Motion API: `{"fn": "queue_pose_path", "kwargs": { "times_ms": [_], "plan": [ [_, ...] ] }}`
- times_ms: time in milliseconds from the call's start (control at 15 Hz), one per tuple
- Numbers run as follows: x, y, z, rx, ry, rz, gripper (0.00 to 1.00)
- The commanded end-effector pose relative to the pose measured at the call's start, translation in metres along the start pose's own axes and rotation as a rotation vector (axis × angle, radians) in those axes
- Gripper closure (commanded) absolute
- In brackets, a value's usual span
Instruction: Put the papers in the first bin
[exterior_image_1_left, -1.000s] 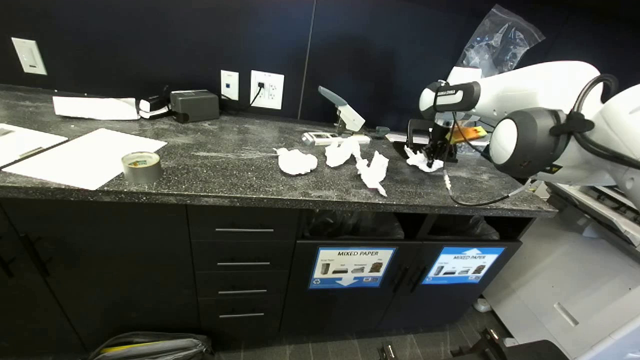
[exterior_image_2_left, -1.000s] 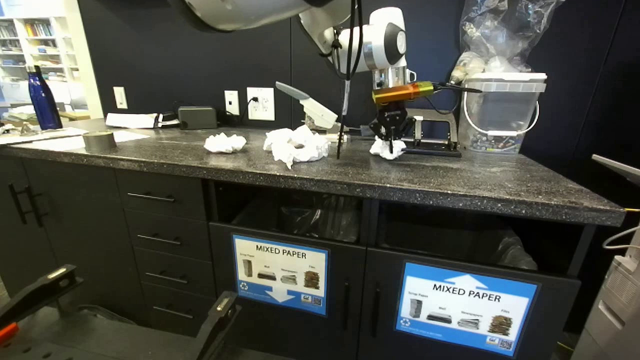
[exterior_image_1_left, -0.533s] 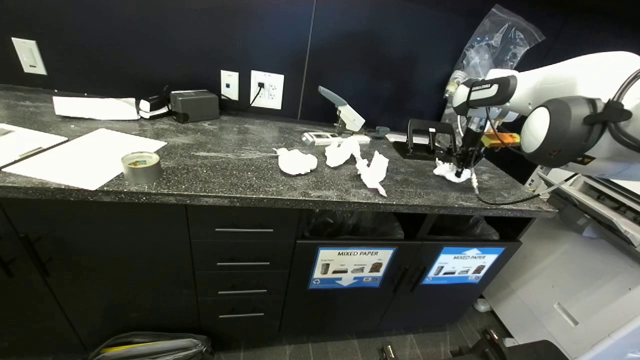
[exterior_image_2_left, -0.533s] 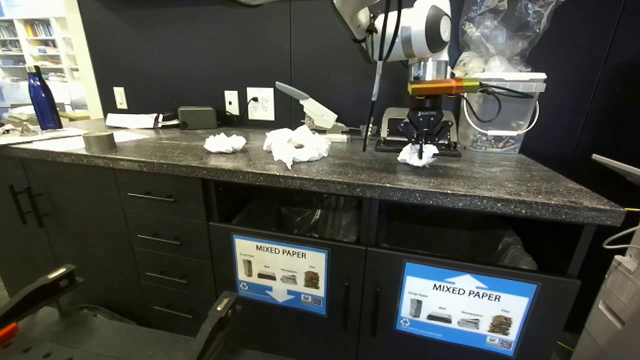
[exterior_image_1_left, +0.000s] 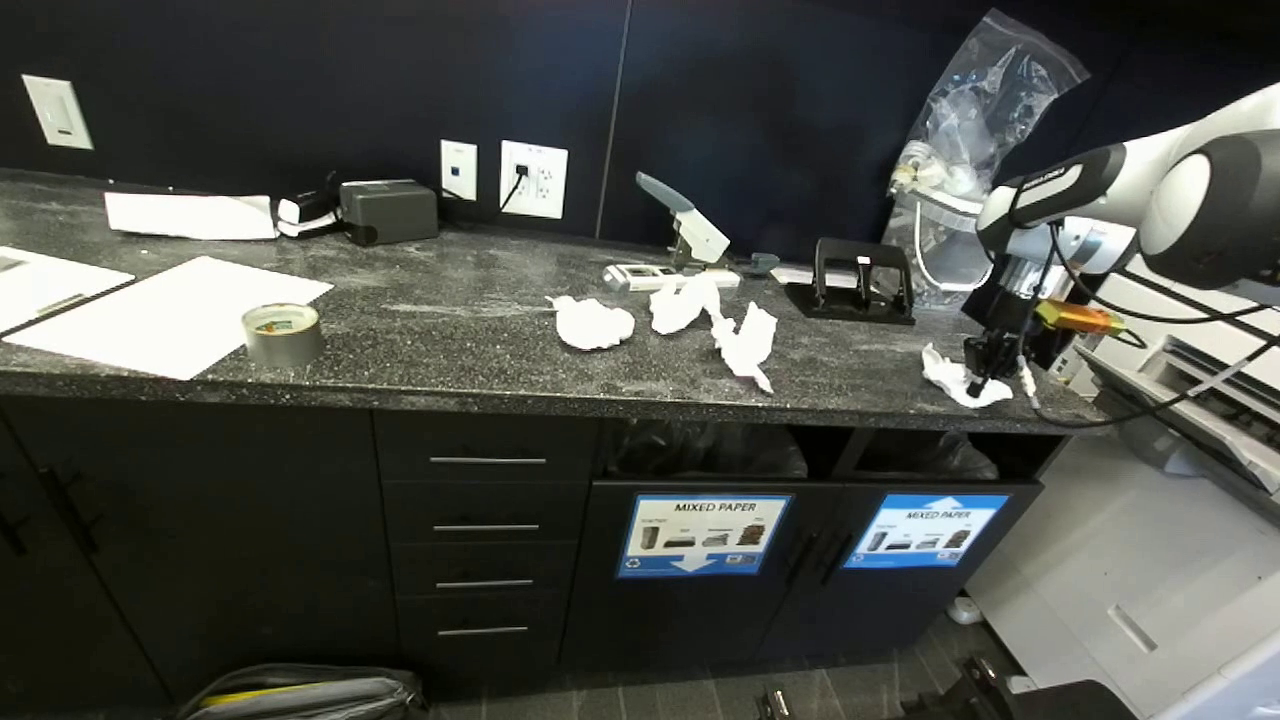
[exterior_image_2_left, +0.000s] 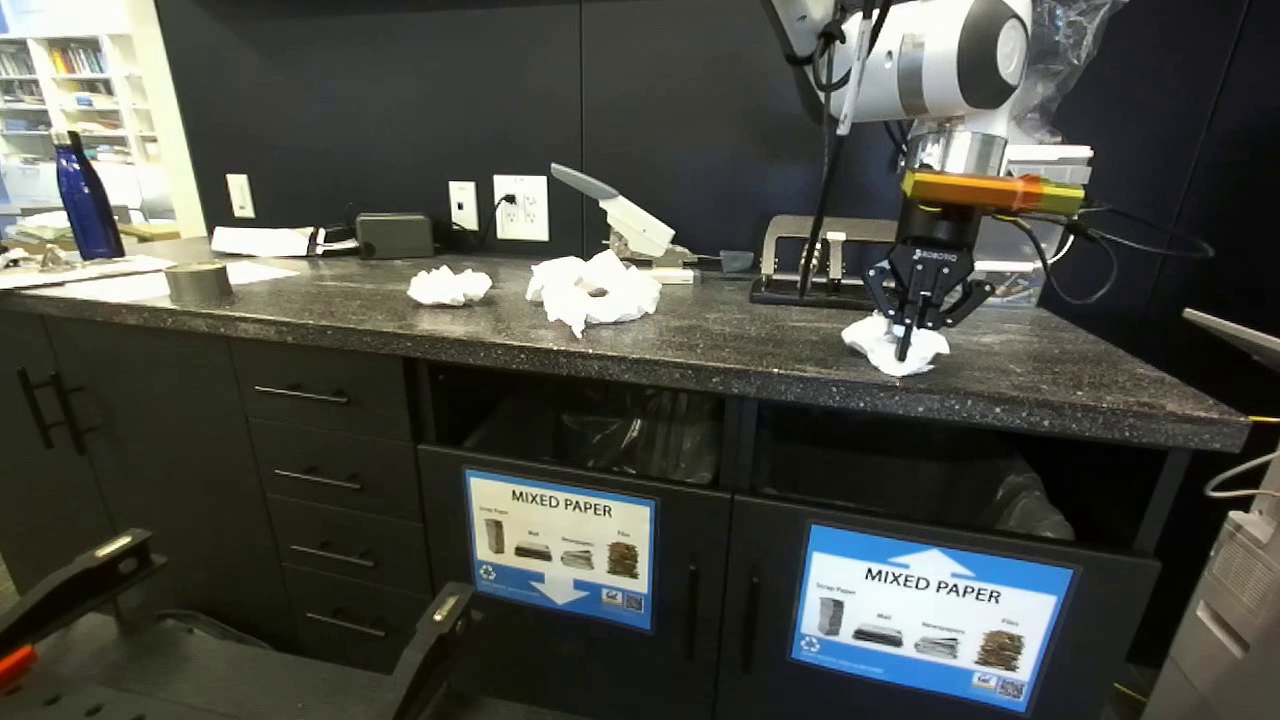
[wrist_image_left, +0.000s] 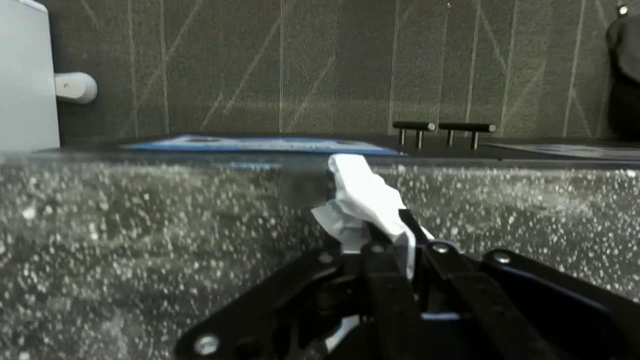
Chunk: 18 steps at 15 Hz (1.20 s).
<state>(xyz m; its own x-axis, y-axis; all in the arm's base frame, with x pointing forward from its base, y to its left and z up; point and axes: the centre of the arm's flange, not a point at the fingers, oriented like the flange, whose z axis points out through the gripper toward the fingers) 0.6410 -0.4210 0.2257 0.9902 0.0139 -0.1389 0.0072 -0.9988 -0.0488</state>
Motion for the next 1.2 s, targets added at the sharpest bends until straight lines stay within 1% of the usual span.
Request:
{"fn": "queue_pose_path", "kwargs": {
  "times_ms": [0,200,333,467,600,667,733,867,1000,1133],
  "plan": [
    [-0.081,-0.020,0.009,0.039,-0.039,0.040,0.90],
    [-0.108,-0.019,0.024,0.056,-0.063,0.071,0.91],
    [-0.125,-0.019,0.036,0.057,-0.070,0.079,0.90],
    [-0.143,-0.017,0.051,0.056,-0.068,0.090,0.90],
    [-0.165,-0.011,0.069,0.051,-0.052,0.094,0.91],
    [-0.176,-0.007,0.080,0.060,-0.039,0.092,0.90],
    [-0.188,-0.004,0.092,0.050,-0.030,0.088,0.91],
    [-0.209,0.005,0.119,0.037,0.030,0.072,0.90],
    [-0.218,0.018,0.147,0.012,0.114,0.042,0.90],
    [-0.223,0.031,0.173,-0.015,0.218,0.030,0.90]
  ]
}}
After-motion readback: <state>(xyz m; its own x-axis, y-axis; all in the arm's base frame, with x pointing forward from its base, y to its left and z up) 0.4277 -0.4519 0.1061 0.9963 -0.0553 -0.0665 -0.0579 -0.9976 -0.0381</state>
